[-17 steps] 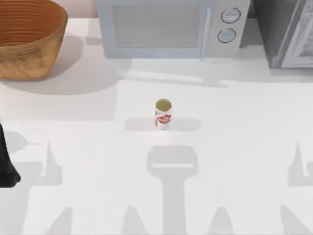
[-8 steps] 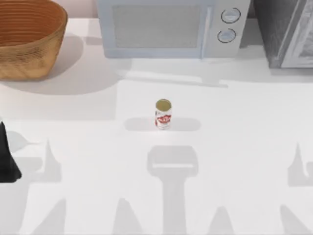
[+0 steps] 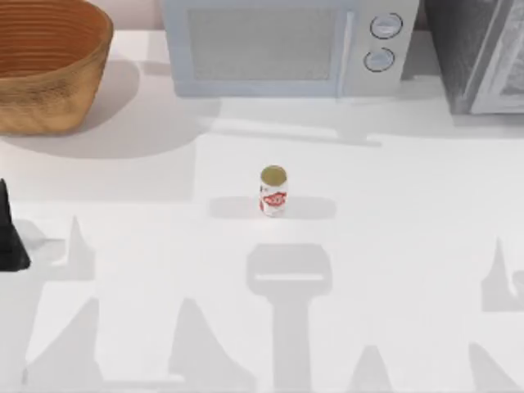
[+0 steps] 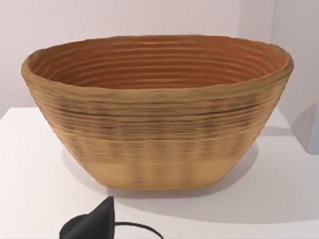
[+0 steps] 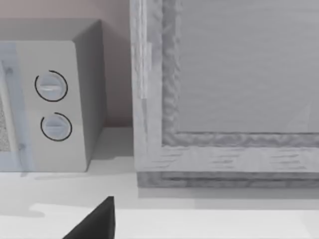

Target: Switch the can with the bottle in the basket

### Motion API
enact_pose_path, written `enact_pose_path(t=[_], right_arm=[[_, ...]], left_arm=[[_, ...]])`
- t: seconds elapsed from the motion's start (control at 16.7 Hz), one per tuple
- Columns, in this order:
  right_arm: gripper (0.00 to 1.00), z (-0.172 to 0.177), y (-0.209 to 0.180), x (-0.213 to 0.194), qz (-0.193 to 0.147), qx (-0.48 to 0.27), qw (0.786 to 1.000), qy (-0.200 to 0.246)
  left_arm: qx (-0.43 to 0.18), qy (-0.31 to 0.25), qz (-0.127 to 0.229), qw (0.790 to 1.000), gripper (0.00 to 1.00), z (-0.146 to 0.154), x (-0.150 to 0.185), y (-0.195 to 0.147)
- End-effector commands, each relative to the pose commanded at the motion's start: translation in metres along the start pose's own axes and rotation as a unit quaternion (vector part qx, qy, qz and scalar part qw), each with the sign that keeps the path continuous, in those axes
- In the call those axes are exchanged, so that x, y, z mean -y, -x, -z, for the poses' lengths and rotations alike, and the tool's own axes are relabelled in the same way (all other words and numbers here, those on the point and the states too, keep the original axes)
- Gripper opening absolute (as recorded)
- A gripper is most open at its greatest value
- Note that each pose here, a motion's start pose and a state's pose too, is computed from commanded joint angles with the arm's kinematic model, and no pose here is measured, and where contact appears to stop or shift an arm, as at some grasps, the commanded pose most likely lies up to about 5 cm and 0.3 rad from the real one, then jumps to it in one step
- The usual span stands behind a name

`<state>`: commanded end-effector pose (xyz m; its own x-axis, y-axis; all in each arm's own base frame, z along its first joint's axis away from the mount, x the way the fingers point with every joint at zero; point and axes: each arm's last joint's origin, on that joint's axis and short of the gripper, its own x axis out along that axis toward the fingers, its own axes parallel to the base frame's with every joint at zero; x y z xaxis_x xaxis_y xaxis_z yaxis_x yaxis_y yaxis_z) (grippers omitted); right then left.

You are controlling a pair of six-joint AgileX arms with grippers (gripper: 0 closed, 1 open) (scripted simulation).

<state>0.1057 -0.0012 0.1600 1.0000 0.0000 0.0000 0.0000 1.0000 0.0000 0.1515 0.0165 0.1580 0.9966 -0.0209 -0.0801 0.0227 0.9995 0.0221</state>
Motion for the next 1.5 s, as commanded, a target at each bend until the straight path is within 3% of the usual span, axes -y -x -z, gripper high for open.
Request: enact_pose_path(t=[0.66, 1.14, 1.5], right_arm=[[1.0, 0.0, 0.0, 0.0, 0.0, 0.0, 1.0, 0.0], [1.0, 0.0, 0.0, 0.0, 0.0, 0.0, 1.0, 0.0], [1.0, 0.0, 0.0, 0.0, 0.0, 0.0, 1.0, 0.0]], left_arm=[[-0.038, 0.002, 0.001, 0.999, 1.0, 0.046, -0.04, -0.044], [-0.057, 0.008, 0.0, 0.998, 1.0, 0.087, -0.059, -0.047], [-0.06, 0.01, 0.0, 0.998, 1.0, 0.097, -0.062, -0.046]])
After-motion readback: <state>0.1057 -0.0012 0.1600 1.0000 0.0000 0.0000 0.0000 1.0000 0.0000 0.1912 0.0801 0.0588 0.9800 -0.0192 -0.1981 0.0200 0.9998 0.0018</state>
